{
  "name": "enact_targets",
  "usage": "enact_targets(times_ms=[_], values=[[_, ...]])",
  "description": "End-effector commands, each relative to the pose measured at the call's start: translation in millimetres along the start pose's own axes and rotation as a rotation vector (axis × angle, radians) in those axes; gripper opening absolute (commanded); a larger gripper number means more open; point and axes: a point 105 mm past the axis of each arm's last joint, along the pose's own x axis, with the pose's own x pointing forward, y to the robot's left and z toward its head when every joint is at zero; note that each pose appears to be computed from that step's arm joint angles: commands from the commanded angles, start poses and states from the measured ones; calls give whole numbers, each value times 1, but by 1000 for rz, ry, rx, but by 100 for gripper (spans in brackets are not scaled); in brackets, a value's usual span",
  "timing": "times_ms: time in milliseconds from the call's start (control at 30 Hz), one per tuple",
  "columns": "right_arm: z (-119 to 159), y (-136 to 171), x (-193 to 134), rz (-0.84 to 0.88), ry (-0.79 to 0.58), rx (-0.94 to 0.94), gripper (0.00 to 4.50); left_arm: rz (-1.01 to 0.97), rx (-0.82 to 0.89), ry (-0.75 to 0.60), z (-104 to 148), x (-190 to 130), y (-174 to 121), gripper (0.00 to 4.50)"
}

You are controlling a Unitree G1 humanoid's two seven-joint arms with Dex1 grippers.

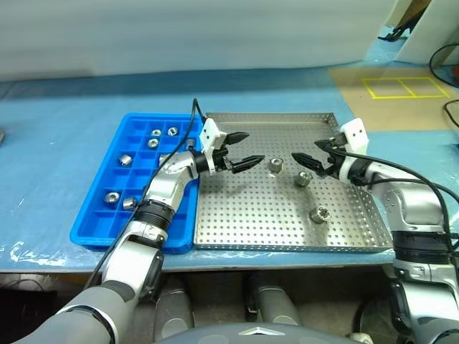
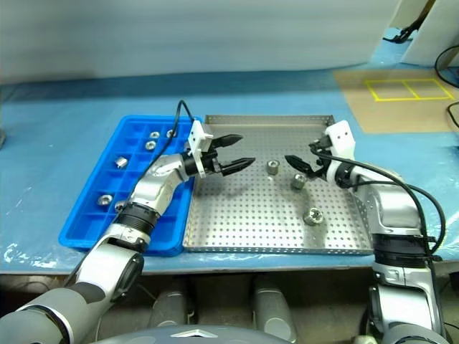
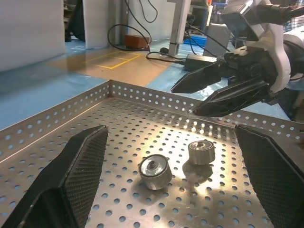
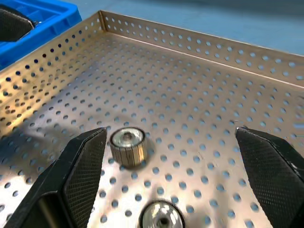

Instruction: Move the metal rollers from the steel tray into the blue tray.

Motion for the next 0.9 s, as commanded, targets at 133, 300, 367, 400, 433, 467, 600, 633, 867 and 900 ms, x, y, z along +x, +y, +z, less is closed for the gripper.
enact_targets(times_ms=[133,300,367,400,433,467,600,633,867,900], values=[[9,3,-35,24,4,-16,444,-18,14,-55,3,8,-12,450],[-10,20,-46,123,114,18,444,-30,5,-46,-4,8,-25,450],[-23,32,-51,179,177,37,444,-28,-5,-39,-7,5,-26,450],[-29,37,-54,203,207,47,444,-27,-8,-34,-9,3,-26,450],[-34,41,-56,220,230,58,444,-26,-9,-29,-10,2,-26,450],[-41,44,-58,235,256,78,444,-27,-10,-23,-10,1,-26,450],[-58,50,-58,243,312,112,444,-25,-9,-6,-12,-1,-24,450],[-65,48,-56,226,336,109,444,-24,-7,-2,-12,-2,-23,450],[-76,45,-38,161,345,81,444,-24,12,2,-8,-3,-20,450],[-75,49,-35,165,344,76,444,-22,13,3,-8,-4,-19,450]])
